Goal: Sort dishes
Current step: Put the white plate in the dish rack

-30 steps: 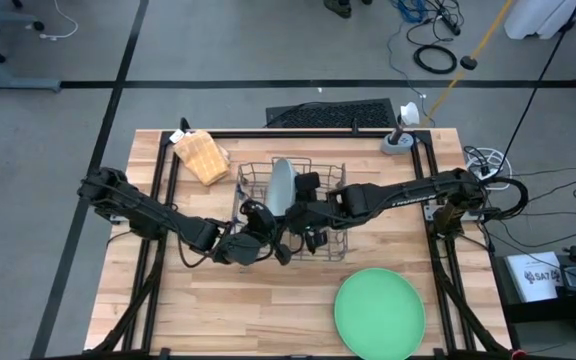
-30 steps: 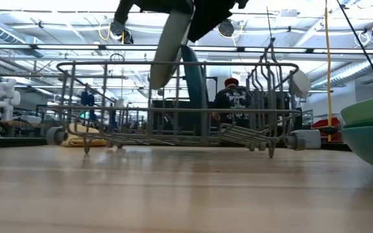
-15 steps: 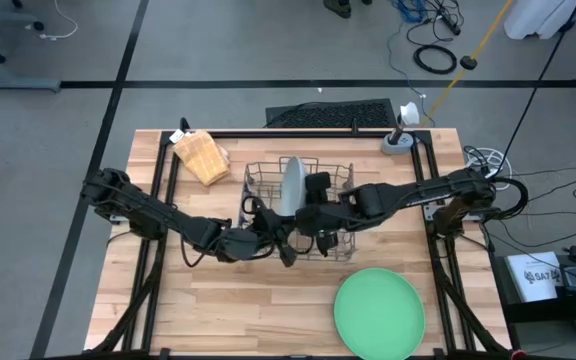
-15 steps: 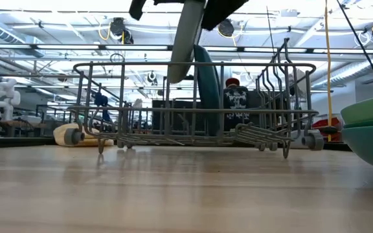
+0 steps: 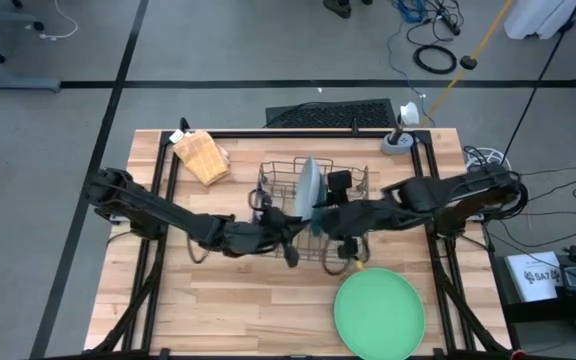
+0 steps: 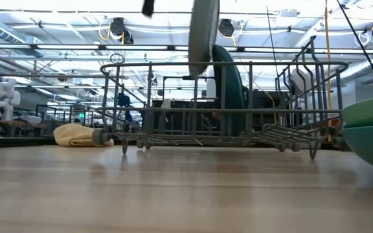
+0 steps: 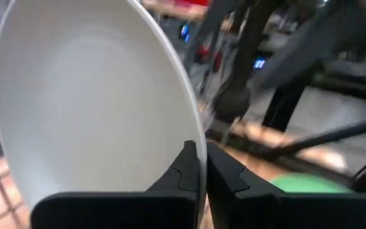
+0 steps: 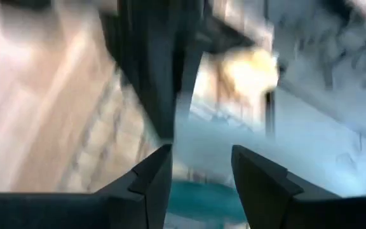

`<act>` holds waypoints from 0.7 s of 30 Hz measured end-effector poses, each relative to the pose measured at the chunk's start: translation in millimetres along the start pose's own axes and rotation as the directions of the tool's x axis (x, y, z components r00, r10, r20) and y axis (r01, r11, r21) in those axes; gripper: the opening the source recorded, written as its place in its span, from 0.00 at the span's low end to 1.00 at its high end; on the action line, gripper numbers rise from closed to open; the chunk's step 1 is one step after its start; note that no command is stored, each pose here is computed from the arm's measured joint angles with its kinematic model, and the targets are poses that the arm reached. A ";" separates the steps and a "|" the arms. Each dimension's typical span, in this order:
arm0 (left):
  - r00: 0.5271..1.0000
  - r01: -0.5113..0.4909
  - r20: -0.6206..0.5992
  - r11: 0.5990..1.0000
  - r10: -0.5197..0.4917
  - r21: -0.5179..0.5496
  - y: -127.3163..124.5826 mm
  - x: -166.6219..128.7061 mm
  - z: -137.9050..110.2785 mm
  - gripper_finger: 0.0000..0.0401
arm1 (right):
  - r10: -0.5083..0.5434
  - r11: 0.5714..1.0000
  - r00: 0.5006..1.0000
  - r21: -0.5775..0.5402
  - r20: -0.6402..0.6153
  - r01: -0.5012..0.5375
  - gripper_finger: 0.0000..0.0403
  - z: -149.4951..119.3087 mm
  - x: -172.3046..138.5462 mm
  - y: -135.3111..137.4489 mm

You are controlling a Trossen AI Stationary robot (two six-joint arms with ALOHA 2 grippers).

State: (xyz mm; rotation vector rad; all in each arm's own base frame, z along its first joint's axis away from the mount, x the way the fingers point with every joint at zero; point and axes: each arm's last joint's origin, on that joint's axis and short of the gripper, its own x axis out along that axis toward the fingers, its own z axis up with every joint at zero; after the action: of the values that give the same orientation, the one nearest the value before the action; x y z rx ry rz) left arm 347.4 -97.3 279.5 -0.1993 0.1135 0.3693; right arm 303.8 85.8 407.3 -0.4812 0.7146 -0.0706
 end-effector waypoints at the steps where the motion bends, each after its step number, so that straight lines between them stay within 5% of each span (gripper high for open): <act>1: 1.000 -0.008 -0.025 1.000 0.009 0.009 1.4 3.3 -6.7 0.03 | 0.005 1.000 1.000 0.001 0.014 -0.005 0.39 0.1 -6.0 0.0; 9: 1.000 -0.001 -0.032 0.997 -0.002 -0.081 7.4 25.7 -34.7 0.03 | 0.037 0.999 0.996 -0.015 0.083 -0.036 0.39 -0.6 -35.9 6.2; 13: 0.993 0.099 0.077 0.981 -0.088 -0.165 8.2 27.5 -29.8 0.03 | 0.052 0.998 0.994 -0.023 0.091 -0.050 0.39 -0.9 -41.8 11.3; 21: 0.985 0.150 0.109 0.976 -0.134 -0.159 10.4 29.3 -29.0 0.03 | 0.102 0.993 0.986 -0.066 0.133 -0.094 0.39 0.4 -56.6 24.6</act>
State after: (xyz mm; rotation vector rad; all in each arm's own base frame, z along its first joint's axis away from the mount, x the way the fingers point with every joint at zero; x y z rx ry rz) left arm 368.6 -83.8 245.1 -0.3526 -0.0287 0.2448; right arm 258.7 120.5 431.3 -0.5025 0.6069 0.0753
